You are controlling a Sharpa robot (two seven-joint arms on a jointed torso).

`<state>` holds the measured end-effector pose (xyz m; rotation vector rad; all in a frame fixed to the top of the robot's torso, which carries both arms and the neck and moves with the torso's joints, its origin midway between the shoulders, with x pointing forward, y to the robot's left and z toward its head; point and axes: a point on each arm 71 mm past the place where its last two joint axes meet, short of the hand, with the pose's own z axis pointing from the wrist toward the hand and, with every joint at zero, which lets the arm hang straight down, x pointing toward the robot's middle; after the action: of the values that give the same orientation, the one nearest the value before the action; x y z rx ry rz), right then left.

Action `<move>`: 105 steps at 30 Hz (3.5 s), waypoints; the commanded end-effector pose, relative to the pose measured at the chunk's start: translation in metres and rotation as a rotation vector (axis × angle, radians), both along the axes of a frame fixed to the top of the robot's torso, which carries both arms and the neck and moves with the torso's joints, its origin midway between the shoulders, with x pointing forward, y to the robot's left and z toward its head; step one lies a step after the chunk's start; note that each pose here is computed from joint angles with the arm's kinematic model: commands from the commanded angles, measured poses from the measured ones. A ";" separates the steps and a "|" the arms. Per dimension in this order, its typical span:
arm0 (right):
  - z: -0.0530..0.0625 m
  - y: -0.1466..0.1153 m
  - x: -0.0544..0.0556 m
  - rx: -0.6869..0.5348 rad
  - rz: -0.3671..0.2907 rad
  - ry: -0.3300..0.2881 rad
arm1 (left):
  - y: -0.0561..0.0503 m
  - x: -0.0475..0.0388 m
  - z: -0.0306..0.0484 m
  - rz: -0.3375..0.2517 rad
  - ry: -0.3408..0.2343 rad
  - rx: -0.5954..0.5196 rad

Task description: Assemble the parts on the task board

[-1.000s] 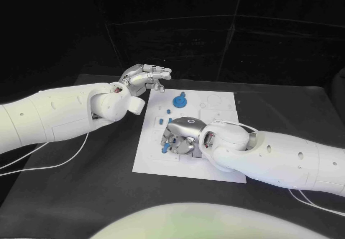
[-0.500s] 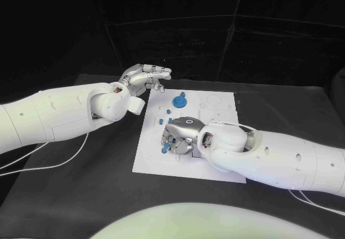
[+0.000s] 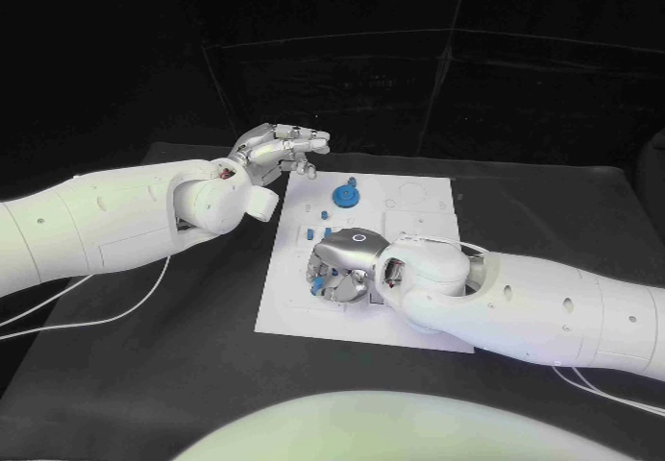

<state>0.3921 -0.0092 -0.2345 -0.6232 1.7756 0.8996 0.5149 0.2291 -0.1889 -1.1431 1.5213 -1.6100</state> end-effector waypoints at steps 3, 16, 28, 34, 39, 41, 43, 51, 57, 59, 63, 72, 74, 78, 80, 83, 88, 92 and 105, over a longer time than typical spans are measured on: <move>0.002 0.002 -0.001 0.016 0.009 -0.016 | -0.001 -0.0003 0.0013 -0.014 -0.001 -0.010; 0.011 -0.006 0.002 0.143 -0.032 -0.052 | -0.001 -0.0005 0.0011 -0.016 0.002 -0.009; 0.024 -0.064 -0.001 0.209 -0.144 -0.017 | 0.002 -0.0006 0.0009 -0.012 0.003 -0.007; 0.029 -0.113 0.002 0.221 -0.313 0.086 | 0.003 -0.0012 0.0006 -0.010 0.002 -0.007; 0.029 -0.155 0.002 0.194 -0.481 0.144 | 0.003 -0.0028 0.0001 -0.011 0.002 -0.008; 0.029 -0.166 0.001 0.177 -0.532 0.157 | 0.003 -0.0036 -0.0005 -0.012 0.003 -0.007; 0.028 -0.176 0.001 0.155 -0.576 0.169 | 0.003 -0.0044 -0.0010 -0.014 0.004 -0.008; 0.019 -0.201 -0.003 0.042 -0.703 0.178 | 0.004 -0.0070 -0.0025 -0.017 0.007 -0.007; 0.012 -0.202 -0.005 -0.005 -0.728 0.164 | 0.005 -0.0079 -0.0031 -0.018 0.008 -0.007; 0.011 -0.202 -0.005 -0.019 -0.731 0.159 | 0.005 -0.0081 -0.0033 -0.019 0.008 -0.008; 0.007 -0.199 -0.005 -0.046 -0.730 0.160 | 0.006 -0.0083 -0.0036 -0.019 0.009 -0.008; -0.007 -0.190 -0.010 -0.099 -0.701 0.185 | 0.006 -0.0087 -0.0039 -0.021 0.010 -0.008; -0.010 -0.188 -0.011 -0.112 -0.694 0.193 | 0.007 -0.0087 -0.0039 -0.020 0.011 -0.008; -0.014 -0.185 -0.012 -0.131 -0.686 0.201 | 0.007 -0.0089 -0.0040 -0.021 0.012 -0.008; -0.016 -0.184 -0.012 -0.137 -0.685 0.203 | 0.007 -0.0089 -0.0040 -0.021 0.012 -0.008; -0.018 -0.182 -0.011 -0.144 -0.685 0.207 | 0.007 -0.0090 -0.0041 -0.022 0.013 -0.008; -0.023 -0.178 -0.012 -0.148 -0.683 0.216 | 0.007 -0.0092 -0.0041 -0.024 0.014 -0.008; -0.026 -0.175 -0.013 -0.133 -0.690 0.217 | 0.007 -0.0094 -0.0042 -0.025 0.015 -0.008; -0.009 -0.173 -0.027 0.065 -0.722 0.227 | 0.008 -0.0092 -0.0048 -0.026 0.017 -0.008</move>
<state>0.3667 -0.1833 -0.2495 0.1058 1.9936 0.4714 0.5058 0.2389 -0.1951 -1.1563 1.5478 -1.6063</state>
